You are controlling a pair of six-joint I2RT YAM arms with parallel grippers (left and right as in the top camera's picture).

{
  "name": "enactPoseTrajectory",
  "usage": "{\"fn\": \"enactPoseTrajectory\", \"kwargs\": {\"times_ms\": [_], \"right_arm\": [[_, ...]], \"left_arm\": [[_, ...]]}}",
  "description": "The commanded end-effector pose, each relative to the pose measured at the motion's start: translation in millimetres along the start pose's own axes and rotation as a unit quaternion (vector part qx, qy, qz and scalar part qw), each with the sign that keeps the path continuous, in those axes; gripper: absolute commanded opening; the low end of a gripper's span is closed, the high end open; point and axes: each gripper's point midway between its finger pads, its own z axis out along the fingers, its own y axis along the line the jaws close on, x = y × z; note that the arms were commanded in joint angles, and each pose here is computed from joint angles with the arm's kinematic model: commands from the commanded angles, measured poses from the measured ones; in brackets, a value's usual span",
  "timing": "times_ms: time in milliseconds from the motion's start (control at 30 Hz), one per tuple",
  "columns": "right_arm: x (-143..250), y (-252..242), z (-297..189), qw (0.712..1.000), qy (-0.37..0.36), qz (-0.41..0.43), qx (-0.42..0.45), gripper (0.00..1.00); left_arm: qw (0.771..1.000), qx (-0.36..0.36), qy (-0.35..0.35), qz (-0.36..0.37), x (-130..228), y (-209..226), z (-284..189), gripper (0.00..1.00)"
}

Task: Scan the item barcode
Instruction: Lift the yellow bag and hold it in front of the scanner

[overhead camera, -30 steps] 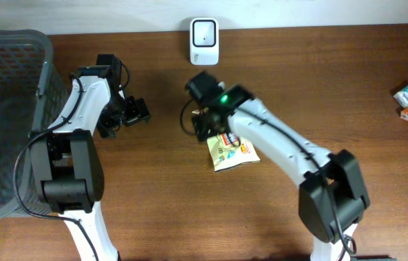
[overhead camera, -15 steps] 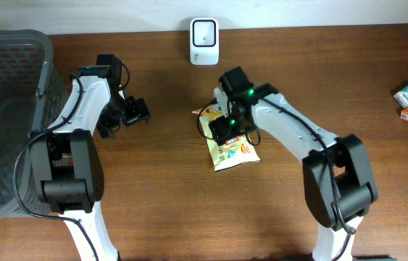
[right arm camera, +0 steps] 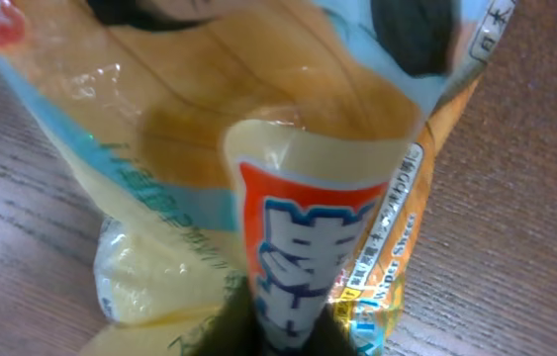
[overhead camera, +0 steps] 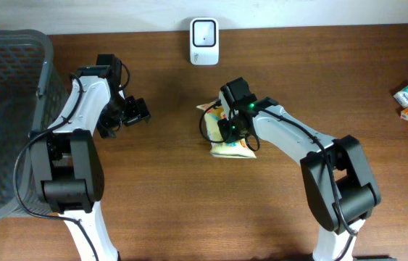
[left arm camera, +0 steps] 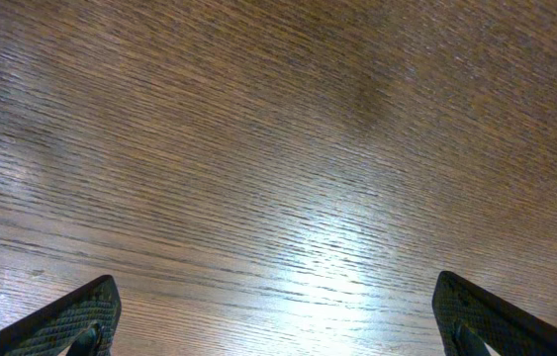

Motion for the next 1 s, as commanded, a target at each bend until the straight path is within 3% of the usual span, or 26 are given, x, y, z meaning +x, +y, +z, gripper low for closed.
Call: {"fn": "enactPoseTrajectory", "kwargs": {"times_ms": [0, 267, 300, 400, 433, 500, 800, 867, 967], "right_arm": [[21.5, -4.8, 10.9, 0.999, 0.037, 0.017, 0.018, 0.04], [-23.2, -0.2, -30.3, 0.999, 0.001, 0.028, 0.021, 0.05], [-22.3, -0.6, -30.7, 0.999, 0.003, 0.026, 0.022, 0.11], [-11.6, -2.8, -28.7, 0.999, 0.025, 0.027, 0.027, 0.64], [-7.7, -3.2, -27.6, 0.999, 0.033, 0.028, 0.029, 0.75], [-0.3, -4.2, -24.0, 0.998, 0.044, 0.028, 0.030, 0.85], [6.7, 7.2, -5.7, 0.999, 0.035, 0.029, -0.009, 0.87], [3.1, 8.5, -5.1, 0.999, 0.027, 0.027, -0.010, 0.82], [-0.2, 8.1, -0.1, 1.000, 0.020, 0.024, -0.002, 0.63]], "left_arm": [[1.000, 0.002, -0.017, -0.004, -4.7, -0.4, -12.0, 0.99], [1.000, 0.002, -0.017, -0.004, -4.7, -0.4, -12.0, 0.99], [1.000, 0.002, -0.017, -0.004, -4.7, -0.4, -12.0, 0.99], [1.000, 0.002, -0.017, -0.004, -4.7, -0.4, -12.0, 0.99], [1.000, 0.002, -0.017, -0.004, -4.7, -0.4, -12.0, 0.99], [1.000, 0.002, -0.017, -0.004, -4.7, -0.4, -12.0, 0.99], [1.000, 0.002, -0.017, -0.004, -4.7, -0.4, -12.0, 0.99], [1.000, 0.002, -0.017, -0.004, -4.7, -0.4, -12.0, 0.99], [1.000, 0.002, -0.017, -0.004, -4.7, -0.4, -12.0, 0.99]]}}
